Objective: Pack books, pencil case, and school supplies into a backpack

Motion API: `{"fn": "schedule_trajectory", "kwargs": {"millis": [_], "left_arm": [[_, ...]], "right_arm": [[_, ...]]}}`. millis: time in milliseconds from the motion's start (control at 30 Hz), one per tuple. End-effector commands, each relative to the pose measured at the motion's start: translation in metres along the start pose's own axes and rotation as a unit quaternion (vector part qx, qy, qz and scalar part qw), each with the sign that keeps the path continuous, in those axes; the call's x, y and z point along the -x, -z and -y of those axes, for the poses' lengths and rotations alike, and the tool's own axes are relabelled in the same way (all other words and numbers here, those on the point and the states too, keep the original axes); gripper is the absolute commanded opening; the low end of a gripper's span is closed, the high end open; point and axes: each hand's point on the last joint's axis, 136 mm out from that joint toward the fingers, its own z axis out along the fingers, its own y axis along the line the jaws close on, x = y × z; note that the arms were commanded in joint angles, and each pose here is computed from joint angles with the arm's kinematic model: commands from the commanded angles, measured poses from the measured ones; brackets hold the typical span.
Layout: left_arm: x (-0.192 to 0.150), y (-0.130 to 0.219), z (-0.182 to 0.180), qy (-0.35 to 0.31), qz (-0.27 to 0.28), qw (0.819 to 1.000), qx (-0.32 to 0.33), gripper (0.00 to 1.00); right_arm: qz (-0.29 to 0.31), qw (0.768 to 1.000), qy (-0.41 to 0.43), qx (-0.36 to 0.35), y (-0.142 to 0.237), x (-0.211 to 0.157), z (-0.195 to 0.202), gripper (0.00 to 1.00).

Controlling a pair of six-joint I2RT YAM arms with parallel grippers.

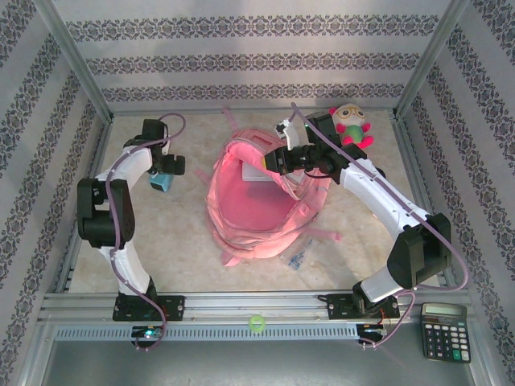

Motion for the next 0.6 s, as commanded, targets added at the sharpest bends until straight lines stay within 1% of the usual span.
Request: {"fn": "schedule_trajectory", "kwargs": {"millis": [0,167,233,333,400,500,567], "left_arm": [[-0.006,-0.008,-0.018,-0.01,-0.029,0.999,0.019,0.99],[-0.021,-0.027,-0.015,-0.015,-0.062,0.998,0.003,1.0],[-0.026,-0.031,-0.012,-0.015,-0.068,0.998,-0.004,0.96],[-0.031,-0.033,-0.01,-0.011,-0.068,0.998,-0.009,0.85],[-0.03,-0.027,-0.01,-0.005,-0.061,0.998,-0.011,0.72],[-0.027,-0.01,-0.007,0.003,-0.042,0.999,-0.017,0.6],[-0.024,0.009,-0.005,0.009,-0.021,0.999,-0.023,0.53]], "right_arm": [[0.031,0.999,0.029,0.024,0.008,0.017,-0.019,0.0],[0.03,0.999,0.028,0.023,0.007,0.018,-0.018,0.0],[0.029,0.999,0.027,0.025,0.005,0.019,-0.018,0.0],[0.03,0.999,0.027,0.028,0.005,0.022,-0.019,0.0],[0.03,0.999,0.027,0.028,0.004,0.023,-0.019,0.0],[0.032,0.999,0.027,0.028,0.005,0.024,-0.02,0.0],[0.034,0.999,0.027,0.028,0.006,0.025,-0.02,0.0]]}}
